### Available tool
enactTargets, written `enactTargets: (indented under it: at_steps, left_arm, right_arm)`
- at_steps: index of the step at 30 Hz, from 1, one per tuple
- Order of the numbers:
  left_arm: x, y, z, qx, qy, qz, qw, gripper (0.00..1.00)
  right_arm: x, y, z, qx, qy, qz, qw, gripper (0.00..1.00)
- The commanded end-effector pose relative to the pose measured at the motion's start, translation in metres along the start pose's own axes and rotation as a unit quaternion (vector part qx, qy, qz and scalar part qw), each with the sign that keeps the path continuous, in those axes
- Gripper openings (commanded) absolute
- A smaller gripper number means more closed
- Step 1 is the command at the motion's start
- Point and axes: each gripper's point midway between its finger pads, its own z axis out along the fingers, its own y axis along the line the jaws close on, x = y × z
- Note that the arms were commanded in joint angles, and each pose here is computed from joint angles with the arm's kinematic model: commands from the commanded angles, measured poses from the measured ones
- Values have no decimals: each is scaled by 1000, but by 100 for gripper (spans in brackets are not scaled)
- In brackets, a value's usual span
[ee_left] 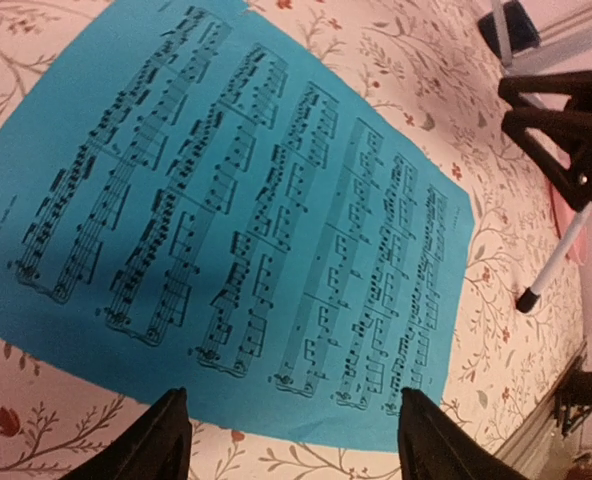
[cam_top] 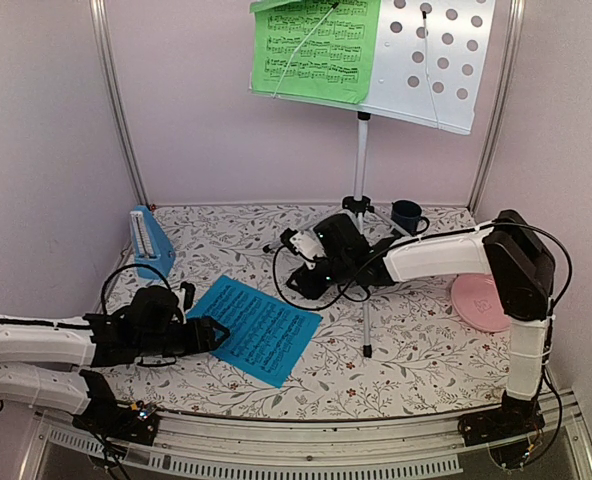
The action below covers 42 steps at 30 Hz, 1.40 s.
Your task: Set up the instrument practice props
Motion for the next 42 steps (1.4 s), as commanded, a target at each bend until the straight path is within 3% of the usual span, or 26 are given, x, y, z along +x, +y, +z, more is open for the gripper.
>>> enactTargets:
  at_steps: [1,7,14,28,34,42]
  left_arm:
    - [0,32,-7,-61,-29,-83,994,72]
    - [-9,46,-2,-73,-25,-102,992,75]
    - [-29,58,12,-70,-39,-106,991,74]
    - [-93,24,68,-25,-37,7,999,71]
    - [-121,6,42,-6,-73,43,996,72]
    - [-65,51,12,-46,-57,-79,994,74]
  right_arm:
    - [23,3,15,-1,36,12,999,44]
    - [55,16,30,-42,77,41,995,46]
    - [78,45,15,-124,106,60,985,48]
    - [86,99,-45,-252,120,104,955,59]
    - [38,90,-67,-215,59,74,972,65]
    - [22,30,-44,-120,54,83,988,60]
